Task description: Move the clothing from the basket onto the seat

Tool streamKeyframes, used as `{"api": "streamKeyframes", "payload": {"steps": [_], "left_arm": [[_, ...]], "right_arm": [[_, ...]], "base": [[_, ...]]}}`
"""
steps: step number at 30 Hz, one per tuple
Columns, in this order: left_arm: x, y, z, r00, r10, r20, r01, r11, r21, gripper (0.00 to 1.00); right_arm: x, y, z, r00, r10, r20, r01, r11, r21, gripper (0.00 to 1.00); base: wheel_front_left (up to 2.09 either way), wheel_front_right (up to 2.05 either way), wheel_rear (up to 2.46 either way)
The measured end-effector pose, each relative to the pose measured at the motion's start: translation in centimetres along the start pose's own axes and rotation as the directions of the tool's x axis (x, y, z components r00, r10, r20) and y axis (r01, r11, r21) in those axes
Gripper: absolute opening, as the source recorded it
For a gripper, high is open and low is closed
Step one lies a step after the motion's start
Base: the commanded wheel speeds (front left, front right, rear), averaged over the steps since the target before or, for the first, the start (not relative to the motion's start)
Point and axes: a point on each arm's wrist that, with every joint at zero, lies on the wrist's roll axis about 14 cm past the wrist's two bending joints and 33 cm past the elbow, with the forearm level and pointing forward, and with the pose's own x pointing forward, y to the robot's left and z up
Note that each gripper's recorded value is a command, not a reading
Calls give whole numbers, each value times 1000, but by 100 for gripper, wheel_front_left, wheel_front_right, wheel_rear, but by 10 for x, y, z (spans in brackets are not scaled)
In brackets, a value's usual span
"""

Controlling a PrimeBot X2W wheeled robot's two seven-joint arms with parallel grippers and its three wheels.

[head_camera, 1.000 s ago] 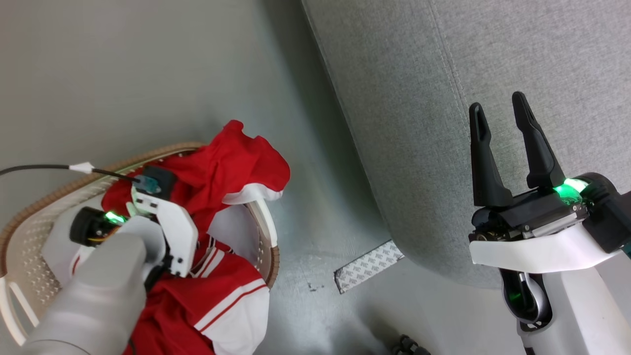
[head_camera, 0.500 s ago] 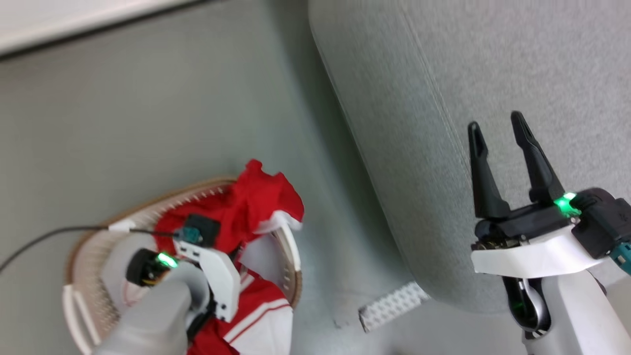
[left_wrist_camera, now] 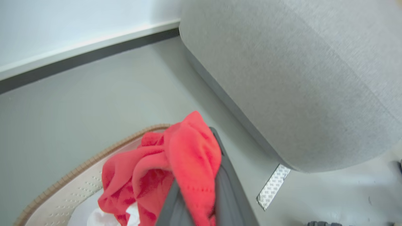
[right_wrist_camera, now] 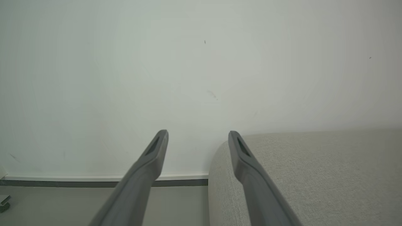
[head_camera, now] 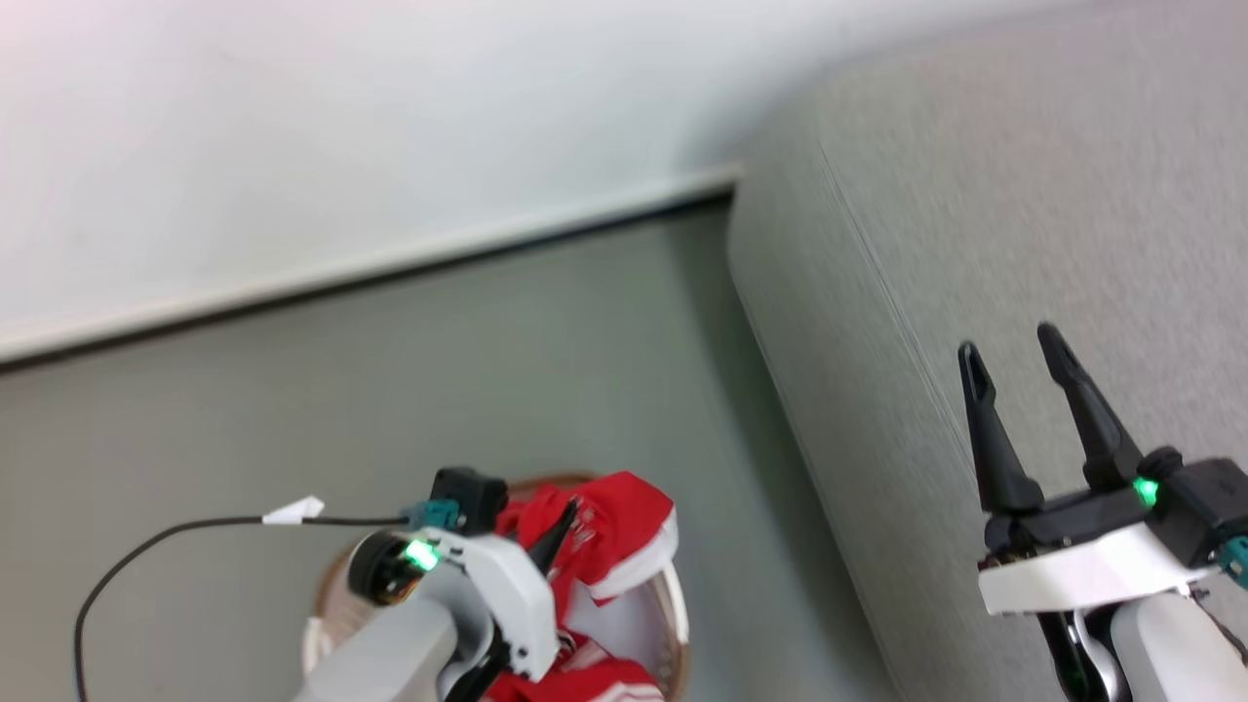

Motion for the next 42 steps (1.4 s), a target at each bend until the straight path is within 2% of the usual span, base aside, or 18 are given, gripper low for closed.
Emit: {"api": "streamKeyframes", "payload": {"steps": [7,18,25,28,34,42], "left_arm": [[-39,-8,85,967,27,252,-42,998,54,0],[-116,-32,182,831,19,557,-129,979,159,0],[-156,-39,225,757,7,653,-192,958,212,0],[-167,-39,237,741,10,671,-217,949,226,0],[-174,-44,242,730,2,683,-220,947,233,0],[-172,-49,236,746,-4,666,-206,950,236,0]], "right_arm": [[-12,20,21,997,63,50,-63,998,12,100],[-25,57,35,982,164,89,-168,985,45,100],[-30,78,31,973,215,82,-221,973,67,100],[-31,85,29,969,233,78,-239,968,77,100],[-33,94,27,964,256,72,-262,961,89,100],[-34,107,23,951,305,55,-309,948,78,100]], "base": [[0,0,0],[0,0,0],[0,0,0],[0,0,0],[0,0,0],[0,0,0]]}}
